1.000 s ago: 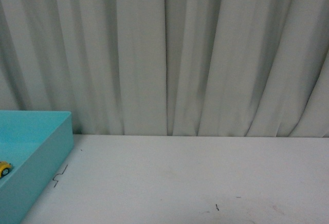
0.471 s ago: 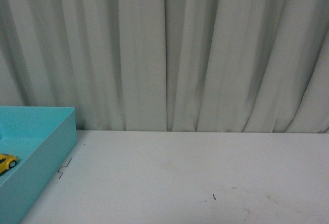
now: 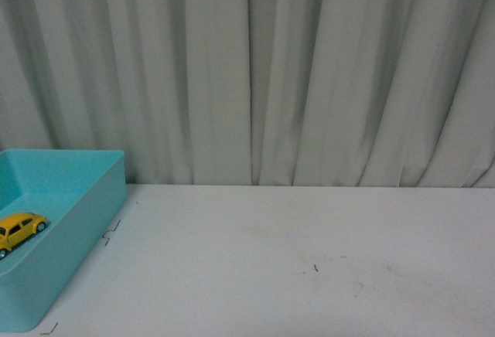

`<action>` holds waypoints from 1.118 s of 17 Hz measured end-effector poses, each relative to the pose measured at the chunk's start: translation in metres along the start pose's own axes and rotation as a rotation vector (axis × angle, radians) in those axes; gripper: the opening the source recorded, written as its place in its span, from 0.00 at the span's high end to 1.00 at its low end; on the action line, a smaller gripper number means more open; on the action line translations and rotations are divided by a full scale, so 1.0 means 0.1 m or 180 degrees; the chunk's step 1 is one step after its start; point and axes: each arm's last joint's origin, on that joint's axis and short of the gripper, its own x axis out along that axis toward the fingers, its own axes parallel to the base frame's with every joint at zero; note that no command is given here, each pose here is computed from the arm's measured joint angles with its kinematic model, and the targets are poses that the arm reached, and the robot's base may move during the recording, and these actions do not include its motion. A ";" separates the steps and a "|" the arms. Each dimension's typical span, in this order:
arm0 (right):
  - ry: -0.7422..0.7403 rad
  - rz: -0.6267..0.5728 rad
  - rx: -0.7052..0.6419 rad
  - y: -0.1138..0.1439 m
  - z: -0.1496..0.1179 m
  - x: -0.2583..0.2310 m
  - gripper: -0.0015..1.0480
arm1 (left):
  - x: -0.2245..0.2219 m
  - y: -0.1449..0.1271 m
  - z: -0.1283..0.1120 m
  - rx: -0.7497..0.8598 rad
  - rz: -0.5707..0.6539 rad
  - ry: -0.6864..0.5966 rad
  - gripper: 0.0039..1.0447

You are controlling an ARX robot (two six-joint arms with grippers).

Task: Wind up and store yellow beetle toy

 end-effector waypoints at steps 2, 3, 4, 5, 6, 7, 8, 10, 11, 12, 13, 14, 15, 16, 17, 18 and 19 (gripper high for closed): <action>-0.0001 0.0000 0.0000 0.00 0.00 0.00 0.06 | 0.00 0.00 0.00 0.0001 0.0000 -0.0001 0.06; 0.0000 0.0000 0.0000 0.00 0.00 0.00 0.06 | 0.00 0.00 0.00 0.0000 0.0000 -0.0001 0.06; 0.0000 0.0000 0.0000 0.00 0.00 0.00 0.06 | 0.00 0.00 0.00 0.0000 0.0000 -0.0001 0.06; 0.0000 0.0000 0.0000 0.00 0.00 0.00 0.06 | 0.00 0.00 0.00 0.0000 0.0000 0.0000 0.06; -0.0005 0.0000 0.0000 0.00 0.00 0.00 0.06 | 0.00 0.00 0.00 0.0000 0.0000 -0.0007 0.06; 0.0000 0.0000 0.0000 0.00 0.00 0.00 0.06 | 0.00 0.00 0.00 0.0000 0.0000 -0.0002 0.06; -0.0001 0.0000 0.0000 0.00 0.00 0.00 0.06 | 0.00 0.00 0.00 0.0000 0.0000 -0.0002 0.06; 0.0000 0.0000 -0.0001 0.00 0.00 0.00 0.06 | 0.00 0.00 0.00 0.0000 0.0000 -0.0002 0.06; 0.0000 0.0000 0.0000 0.00 0.00 0.00 0.06 | 0.00 0.00 0.00 0.0000 0.0000 -0.0002 0.06; -0.0001 0.0000 -0.0001 0.00 0.00 0.00 0.06 | 0.00 0.00 0.00 0.0000 0.0000 -0.0002 0.06; -0.0001 0.0000 -0.0001 0.00 0.00 0.00 0.06 | 0.00 0.00 0.00 0.0000 0.0000 -0.0002 0.06; -0.0001 0.0000 -0.0001 0.00 0.00 0.00 0.06 | 0.00 0.00 0.00 0.0001 0.0000 -0.0002 0.06; -0.0001 0.0000 -0.0001 0.00 0.00 0.00 0.06 | 0.00 0.00 0.00 0.0000 0.0000 -0.0002 0.06; -0.0001 0.0000 0.0000 0.00 0.00 0.00 0.06 | 0.00 0.00 0.00 0.0000 0.0000 -0.0002 0.06; -0.0001 0.0000 -0.0001 0.00 0.00 0.00 0.06 | 0.00 0.00 0.00 0.0000 0.0000 -0.0002 0.06; -0.0001 0.0000 0.0000 0.00 0.00 0.00 0.06 | 0.00 0.00 0.00 0.0000 0.0000 -0.0002 0.06; 0.0000 0.0000 -0.0001 0.00 0.00 0.00 0.06 | 0.00 0.00 0.00 0.0000 0.0000 -0.0002 0.06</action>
